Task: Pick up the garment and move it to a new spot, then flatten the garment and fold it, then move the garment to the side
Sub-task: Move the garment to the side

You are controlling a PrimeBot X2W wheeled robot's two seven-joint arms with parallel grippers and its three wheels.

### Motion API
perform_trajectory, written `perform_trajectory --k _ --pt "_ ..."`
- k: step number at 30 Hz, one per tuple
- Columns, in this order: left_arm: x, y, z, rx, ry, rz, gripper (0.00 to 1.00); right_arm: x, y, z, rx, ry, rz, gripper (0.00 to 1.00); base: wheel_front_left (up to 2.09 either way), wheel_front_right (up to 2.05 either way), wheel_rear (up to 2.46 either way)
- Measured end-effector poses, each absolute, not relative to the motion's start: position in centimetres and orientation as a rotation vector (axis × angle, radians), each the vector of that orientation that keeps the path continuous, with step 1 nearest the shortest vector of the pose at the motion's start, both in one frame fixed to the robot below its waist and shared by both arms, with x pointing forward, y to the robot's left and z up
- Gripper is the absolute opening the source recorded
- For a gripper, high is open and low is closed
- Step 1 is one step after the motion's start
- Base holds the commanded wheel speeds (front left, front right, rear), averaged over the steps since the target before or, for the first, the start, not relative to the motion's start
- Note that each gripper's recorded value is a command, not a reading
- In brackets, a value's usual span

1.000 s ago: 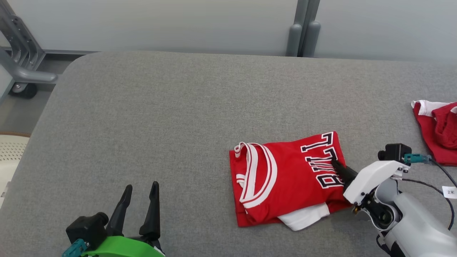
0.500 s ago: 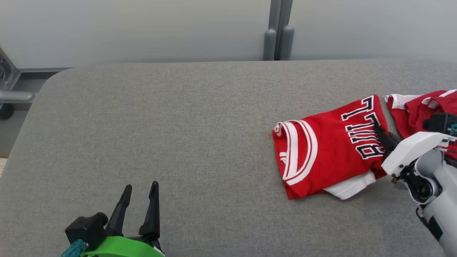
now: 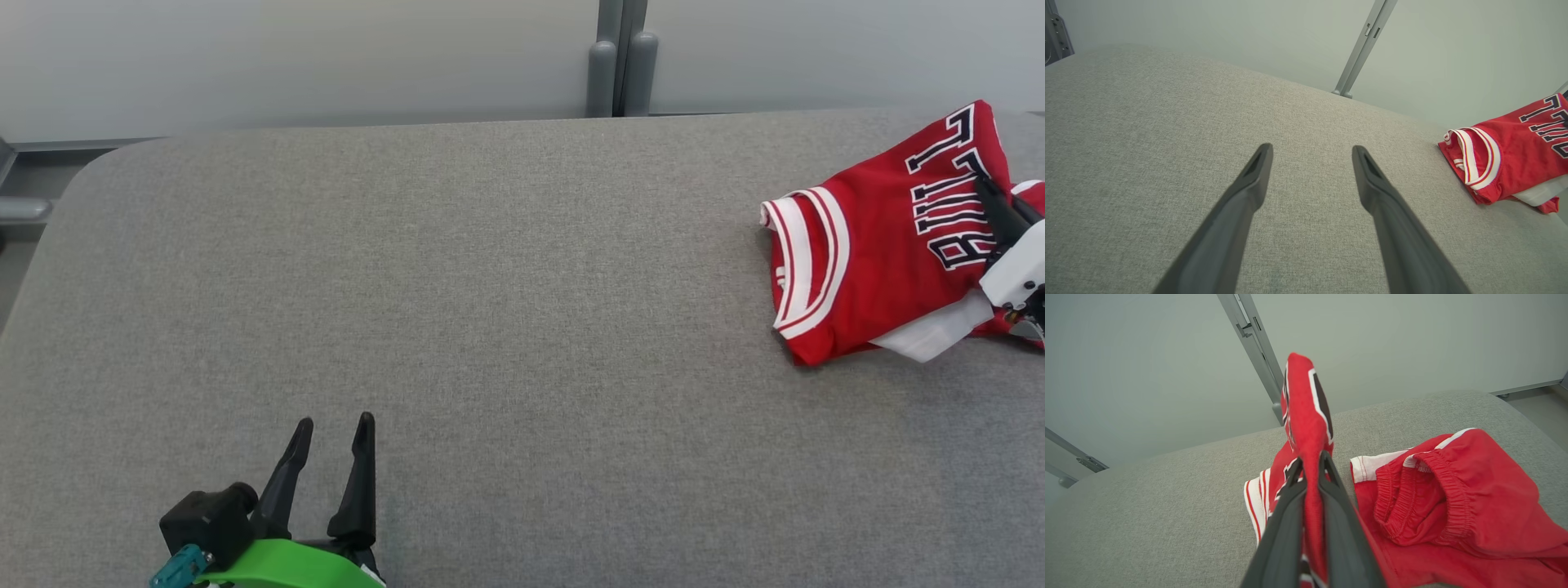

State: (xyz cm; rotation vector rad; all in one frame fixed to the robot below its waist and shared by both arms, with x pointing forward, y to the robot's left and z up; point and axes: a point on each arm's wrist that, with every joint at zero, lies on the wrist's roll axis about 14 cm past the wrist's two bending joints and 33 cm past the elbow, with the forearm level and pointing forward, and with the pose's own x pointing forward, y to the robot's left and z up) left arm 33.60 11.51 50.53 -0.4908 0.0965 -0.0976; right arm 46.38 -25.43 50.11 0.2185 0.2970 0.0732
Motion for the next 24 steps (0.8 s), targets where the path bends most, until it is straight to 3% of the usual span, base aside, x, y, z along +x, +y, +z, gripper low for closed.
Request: perform_trajectory --k 16,24 --pt "34.0 12.3 49.7 -0.472 0.126 -0.074 1.0 48.8 -30.1 51.1 0.115 0.349 -0.038 0.0 0.0 0.0 0.0" --pt "34.5 12.3 49.2 -0.452 0.153 -0.079 1.0 49.1 -33.0 50.3 -0.071 0.43 -0.088 0.0 0.0 0.0 0.0"
